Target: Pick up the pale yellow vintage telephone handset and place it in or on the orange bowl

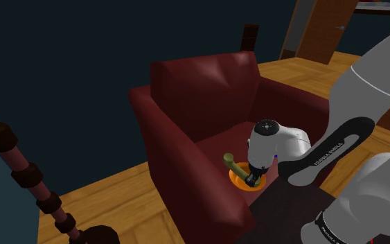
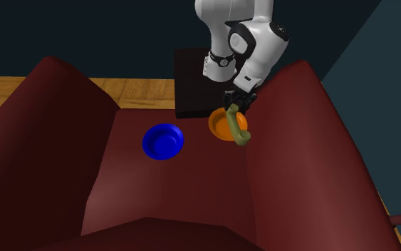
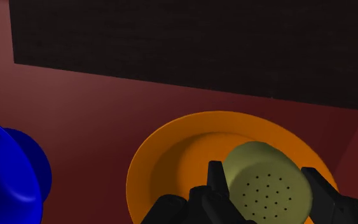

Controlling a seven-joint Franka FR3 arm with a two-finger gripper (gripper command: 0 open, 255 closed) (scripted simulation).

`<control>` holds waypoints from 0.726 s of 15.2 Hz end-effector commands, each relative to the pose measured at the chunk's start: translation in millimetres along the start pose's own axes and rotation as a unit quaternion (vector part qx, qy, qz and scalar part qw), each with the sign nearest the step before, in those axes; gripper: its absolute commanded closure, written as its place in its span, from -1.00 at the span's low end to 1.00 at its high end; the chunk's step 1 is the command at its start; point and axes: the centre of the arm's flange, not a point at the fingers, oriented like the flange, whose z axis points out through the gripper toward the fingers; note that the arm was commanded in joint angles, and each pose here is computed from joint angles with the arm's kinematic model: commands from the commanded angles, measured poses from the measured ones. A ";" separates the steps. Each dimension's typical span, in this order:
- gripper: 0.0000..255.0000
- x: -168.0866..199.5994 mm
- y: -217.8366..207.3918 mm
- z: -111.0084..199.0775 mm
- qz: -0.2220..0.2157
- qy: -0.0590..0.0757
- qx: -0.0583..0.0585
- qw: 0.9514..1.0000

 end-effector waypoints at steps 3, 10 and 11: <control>1.00 0.0 -0.6 1.2 0.000 0.000 0.000 1.000; -1.00 0.0 -0.6 1.3 0.000 0.000 0.000 1.000; -1.00 0.0 -0.6 1.3 0.000 0.000 0.000 1.000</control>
